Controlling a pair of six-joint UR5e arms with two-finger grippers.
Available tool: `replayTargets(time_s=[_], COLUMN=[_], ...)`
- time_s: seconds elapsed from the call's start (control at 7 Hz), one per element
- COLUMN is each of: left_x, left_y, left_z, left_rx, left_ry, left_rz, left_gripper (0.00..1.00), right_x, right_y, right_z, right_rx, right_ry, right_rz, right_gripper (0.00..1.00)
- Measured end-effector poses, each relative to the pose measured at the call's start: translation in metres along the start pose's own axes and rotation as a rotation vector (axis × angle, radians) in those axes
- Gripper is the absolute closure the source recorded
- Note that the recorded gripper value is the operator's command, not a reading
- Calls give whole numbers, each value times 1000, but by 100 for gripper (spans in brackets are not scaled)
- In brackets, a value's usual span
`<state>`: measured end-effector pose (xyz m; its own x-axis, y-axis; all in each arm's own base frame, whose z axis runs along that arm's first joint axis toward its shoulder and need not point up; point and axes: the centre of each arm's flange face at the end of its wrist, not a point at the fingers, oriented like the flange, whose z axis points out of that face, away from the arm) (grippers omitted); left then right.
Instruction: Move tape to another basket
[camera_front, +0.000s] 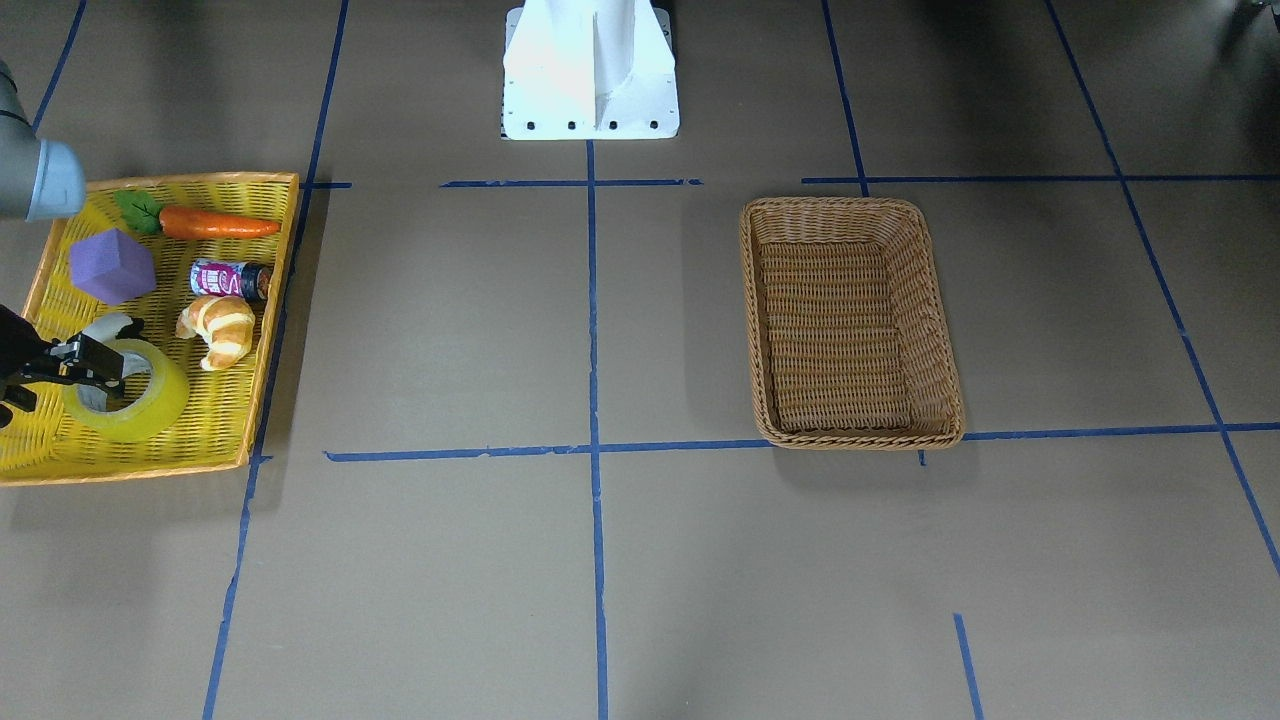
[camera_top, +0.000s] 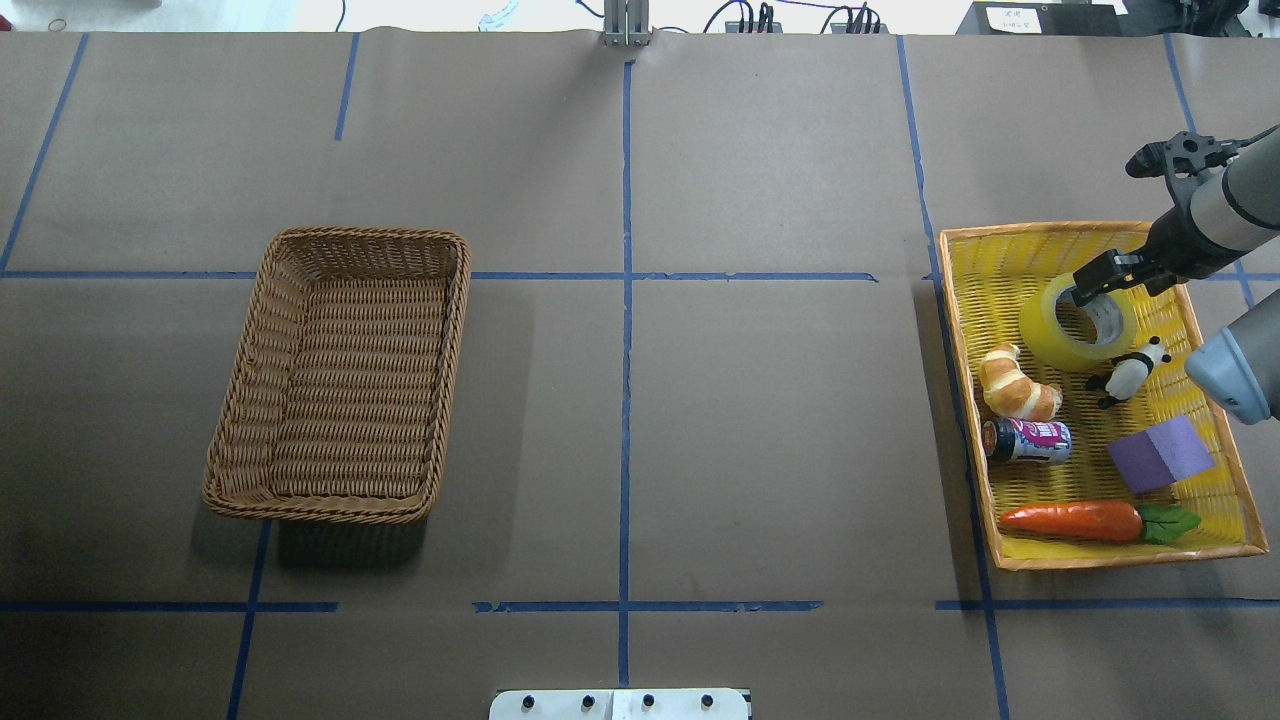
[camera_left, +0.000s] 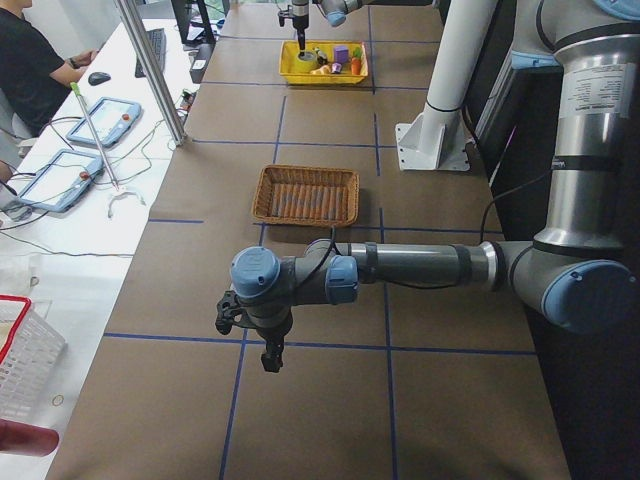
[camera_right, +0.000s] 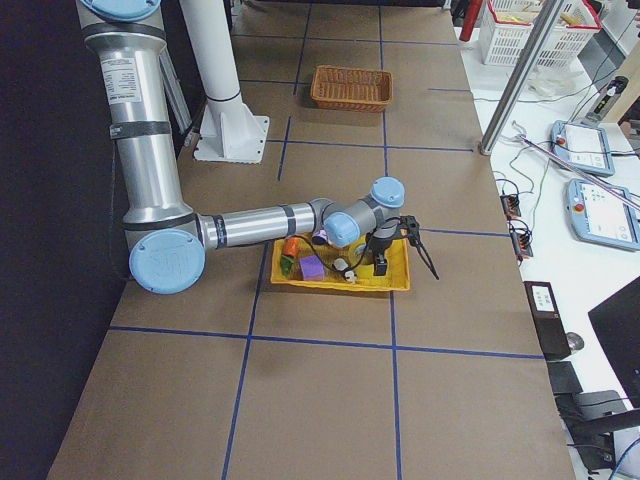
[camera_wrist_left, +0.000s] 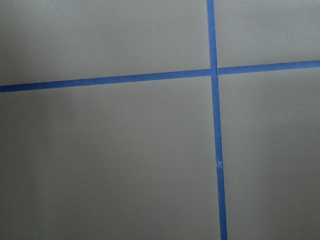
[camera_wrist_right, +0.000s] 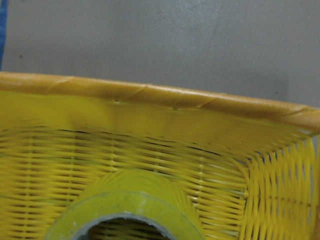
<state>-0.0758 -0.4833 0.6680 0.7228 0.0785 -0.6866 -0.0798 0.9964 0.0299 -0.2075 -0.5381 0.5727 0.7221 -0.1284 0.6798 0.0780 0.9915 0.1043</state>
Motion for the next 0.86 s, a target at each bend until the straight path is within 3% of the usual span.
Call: replayTargets(time_s=[0.14, 0.43, 0.57, 0.71, 0.86], left_x=[-1, -10, -12, -13, -12], left_y=[-2, -11, -15, -17, -18], left_z=[3, 12, 13, 14, 14], left_rx=[3, 16, 19, 20, 21], left_ry=[-1, -2, -2, -3, -3], left_rz=[5, 18, 20, 21, 22], left_gripper=[0, 0, 0, 0, 0], right_x=[0, -9, -11, -11, -10], right_y=[-1, -7, -9, -9, -9], right_z=[5, 9, 9, 8, 8], right_rx=[-9, -11, -11, -9, -9], right_ry=[3, 1, -1, -2, -2], right_rz=[2, -9, -12, -14, -15], right_gripper=[12, 72, 88, 89, 98])
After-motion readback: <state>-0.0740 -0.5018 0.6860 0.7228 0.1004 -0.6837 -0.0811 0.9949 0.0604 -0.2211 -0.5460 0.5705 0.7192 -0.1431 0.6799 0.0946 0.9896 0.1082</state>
